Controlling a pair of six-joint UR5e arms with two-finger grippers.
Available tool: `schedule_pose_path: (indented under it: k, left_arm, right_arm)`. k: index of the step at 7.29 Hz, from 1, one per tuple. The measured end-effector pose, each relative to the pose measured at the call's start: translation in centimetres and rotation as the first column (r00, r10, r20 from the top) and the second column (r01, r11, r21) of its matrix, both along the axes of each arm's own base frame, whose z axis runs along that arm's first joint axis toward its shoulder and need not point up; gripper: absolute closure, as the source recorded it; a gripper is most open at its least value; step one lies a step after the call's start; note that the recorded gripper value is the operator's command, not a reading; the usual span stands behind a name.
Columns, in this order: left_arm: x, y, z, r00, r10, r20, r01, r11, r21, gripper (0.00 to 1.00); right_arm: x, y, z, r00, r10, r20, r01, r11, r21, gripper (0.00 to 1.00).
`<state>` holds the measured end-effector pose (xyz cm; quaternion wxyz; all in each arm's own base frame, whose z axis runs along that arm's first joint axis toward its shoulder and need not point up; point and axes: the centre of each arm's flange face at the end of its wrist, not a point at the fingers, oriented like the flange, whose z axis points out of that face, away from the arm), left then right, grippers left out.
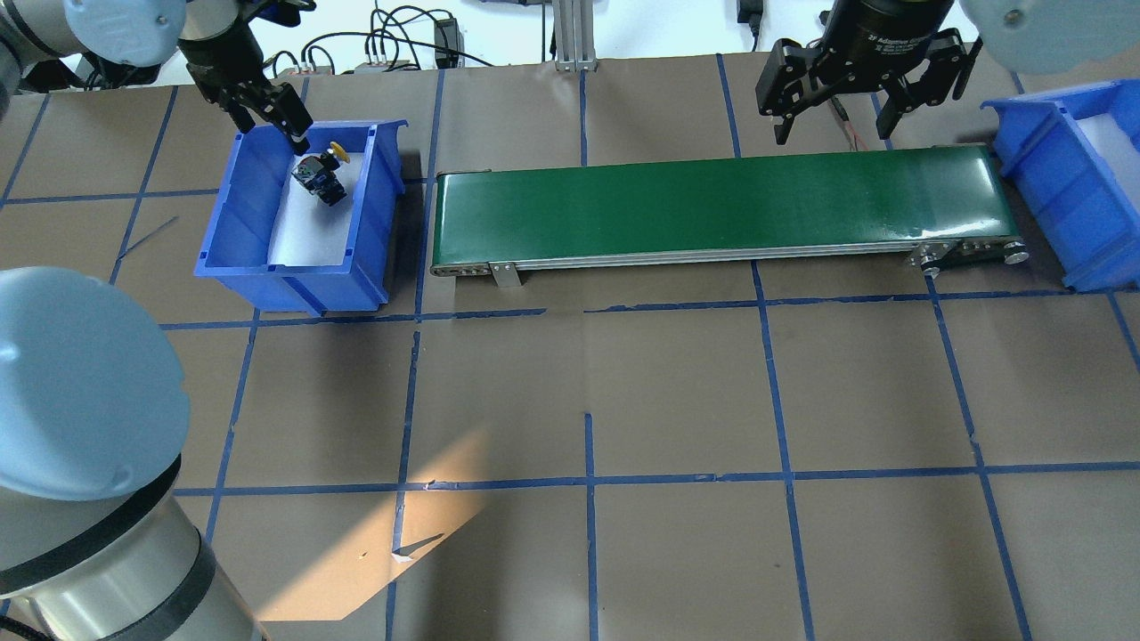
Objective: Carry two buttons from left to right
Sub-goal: 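Lower the left gripper into the blue bin over the yellow-capped button, then grasp the yellow-capped button with the left gripper and lift it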
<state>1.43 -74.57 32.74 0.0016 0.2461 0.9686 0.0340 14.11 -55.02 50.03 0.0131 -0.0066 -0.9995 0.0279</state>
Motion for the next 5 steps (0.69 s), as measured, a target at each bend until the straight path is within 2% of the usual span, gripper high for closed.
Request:
schedule_pose_path:
  k: [3,4,5]
  left_arm:
    - [-1.2,-2.5,-6.2,0.999,-0.026,-0.026,0.025,0.999,-0.025,0.01]
    - [-1.6,-3.0,-7.6,0.999,-0.034,-0.026,0.033,0.999,-0.032,0.04]
    - [-1.6,-3.2,-8.5,0.999,-0.039,-0.023,0.038,0.999,-0.039,0.14]
  right_arm:
    - [0.0,-0.1,-0.2,1.0,0.0,0.0,0.0,1.0,0.002,0.0]
    - [0.0,-0.2,-0.2,1.0,0.0,0.0,0.0,1.0,0.002,0.0]
    - [0.0,-0.2,-0.3,1.0,0.0,0.0,0.0,1.0,0.002,0.0]
